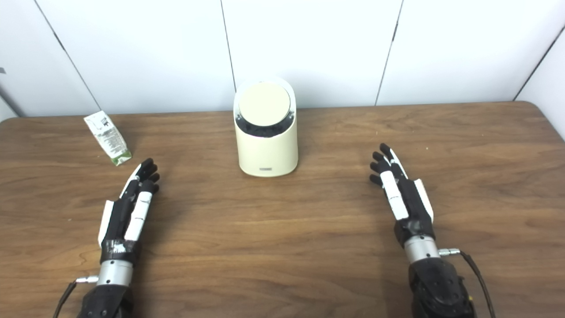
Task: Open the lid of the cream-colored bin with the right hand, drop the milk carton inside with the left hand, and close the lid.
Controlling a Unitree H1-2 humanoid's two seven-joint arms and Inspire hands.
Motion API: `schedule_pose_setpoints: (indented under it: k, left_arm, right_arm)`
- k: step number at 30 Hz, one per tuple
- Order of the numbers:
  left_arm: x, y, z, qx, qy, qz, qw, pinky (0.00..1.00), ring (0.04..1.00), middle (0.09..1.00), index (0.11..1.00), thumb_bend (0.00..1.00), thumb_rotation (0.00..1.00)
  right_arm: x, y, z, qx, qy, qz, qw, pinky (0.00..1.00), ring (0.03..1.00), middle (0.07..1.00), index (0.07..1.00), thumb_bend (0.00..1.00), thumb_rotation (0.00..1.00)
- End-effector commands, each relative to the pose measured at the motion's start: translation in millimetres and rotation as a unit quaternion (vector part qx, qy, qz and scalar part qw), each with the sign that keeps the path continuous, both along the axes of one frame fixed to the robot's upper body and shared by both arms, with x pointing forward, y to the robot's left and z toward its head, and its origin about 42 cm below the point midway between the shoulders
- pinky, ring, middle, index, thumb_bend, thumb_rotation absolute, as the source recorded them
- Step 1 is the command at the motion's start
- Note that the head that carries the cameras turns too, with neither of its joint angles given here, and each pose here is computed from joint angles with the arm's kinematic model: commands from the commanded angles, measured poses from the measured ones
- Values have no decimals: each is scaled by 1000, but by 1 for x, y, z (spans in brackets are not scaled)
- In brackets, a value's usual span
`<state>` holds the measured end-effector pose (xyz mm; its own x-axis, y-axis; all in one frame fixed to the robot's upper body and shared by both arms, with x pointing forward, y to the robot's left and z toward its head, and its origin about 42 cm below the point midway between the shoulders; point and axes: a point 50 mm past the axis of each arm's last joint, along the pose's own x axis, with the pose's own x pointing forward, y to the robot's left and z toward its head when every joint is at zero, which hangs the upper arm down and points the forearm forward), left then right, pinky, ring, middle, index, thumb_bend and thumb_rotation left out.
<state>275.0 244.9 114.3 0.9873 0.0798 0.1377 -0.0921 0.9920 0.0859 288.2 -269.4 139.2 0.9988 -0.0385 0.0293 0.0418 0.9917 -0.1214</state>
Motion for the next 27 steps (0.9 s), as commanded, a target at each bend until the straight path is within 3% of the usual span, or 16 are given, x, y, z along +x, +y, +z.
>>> schedule_pose_setpoints:
  k: [1,20,27]
  left_arm:
    - [-4,-2,-12,0,10,1,1000,909,914,928,958,579,811]
    - [-6,-3,-15,-7,8,1,1000,918,912,927,953,586,796]
    - [-16,-7,-20,-1,8,1,1000,918,905,918,939,563,791]
  right_arm:
    - [6,2,12,1,-22,7,1000,980,903,924,958,509,912]
    - [3,2,9,-8,-20,6,1000,987,911,926,959,514,914]
    - [-5,2,7,-26,-31,6,999,799,866,913,952,581,632]
